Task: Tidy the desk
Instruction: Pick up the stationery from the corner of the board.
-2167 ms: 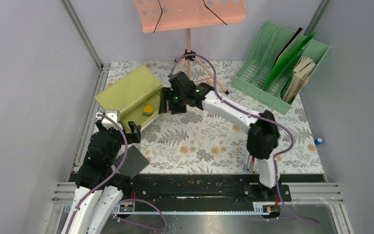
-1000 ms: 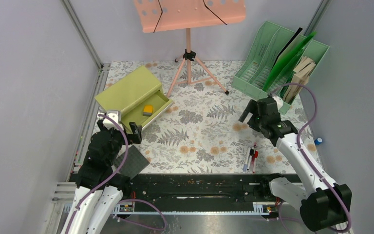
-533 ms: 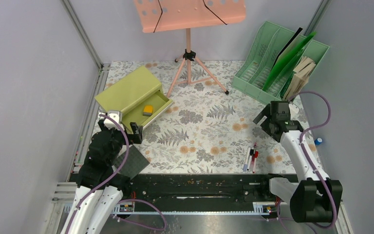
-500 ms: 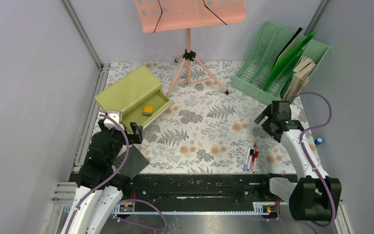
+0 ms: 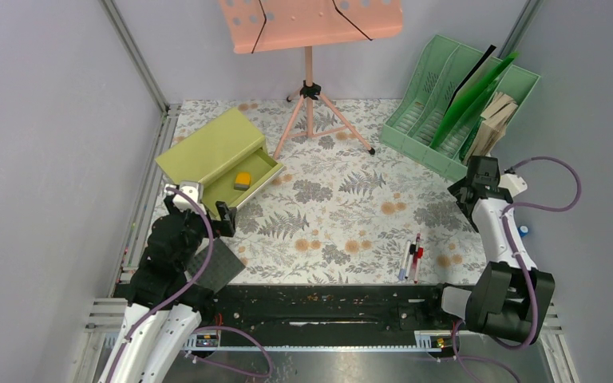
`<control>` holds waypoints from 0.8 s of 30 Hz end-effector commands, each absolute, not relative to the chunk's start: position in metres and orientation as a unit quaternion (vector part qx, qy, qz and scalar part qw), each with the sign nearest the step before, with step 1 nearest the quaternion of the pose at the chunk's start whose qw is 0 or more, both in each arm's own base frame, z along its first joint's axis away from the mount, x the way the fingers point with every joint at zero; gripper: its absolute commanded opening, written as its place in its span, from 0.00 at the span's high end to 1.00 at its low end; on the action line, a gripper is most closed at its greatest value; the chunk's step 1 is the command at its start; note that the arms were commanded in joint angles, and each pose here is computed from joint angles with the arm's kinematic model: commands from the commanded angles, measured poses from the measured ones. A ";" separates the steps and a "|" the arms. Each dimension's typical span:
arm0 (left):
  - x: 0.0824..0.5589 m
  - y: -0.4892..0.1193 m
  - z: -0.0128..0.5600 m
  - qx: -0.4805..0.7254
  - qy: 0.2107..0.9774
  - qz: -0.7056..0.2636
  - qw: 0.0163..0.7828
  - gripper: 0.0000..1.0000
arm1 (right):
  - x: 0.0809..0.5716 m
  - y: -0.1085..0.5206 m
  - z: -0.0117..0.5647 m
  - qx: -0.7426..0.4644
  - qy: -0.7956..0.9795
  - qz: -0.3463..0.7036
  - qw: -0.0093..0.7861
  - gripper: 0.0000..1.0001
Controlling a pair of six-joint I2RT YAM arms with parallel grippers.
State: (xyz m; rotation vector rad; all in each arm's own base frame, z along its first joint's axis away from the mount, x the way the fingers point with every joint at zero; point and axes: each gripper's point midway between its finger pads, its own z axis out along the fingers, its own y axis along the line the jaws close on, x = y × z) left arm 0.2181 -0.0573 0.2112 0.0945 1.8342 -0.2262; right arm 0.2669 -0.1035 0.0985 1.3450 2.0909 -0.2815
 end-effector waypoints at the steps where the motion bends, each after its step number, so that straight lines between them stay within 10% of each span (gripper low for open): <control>1: 0.222 -0.064 0.227 0.052 0.768 -0.113 0.629 0.01 | 0.268 -0.141 0.118 0.569 0.724 -0.173 0.349 0.03; 24: 0.220 -0.072 0.225 0.069 0.767 -0.122 0.626 0.01 | 0.247 -0.210 0.086 0.624 0.676 -0.263 0.292 0.09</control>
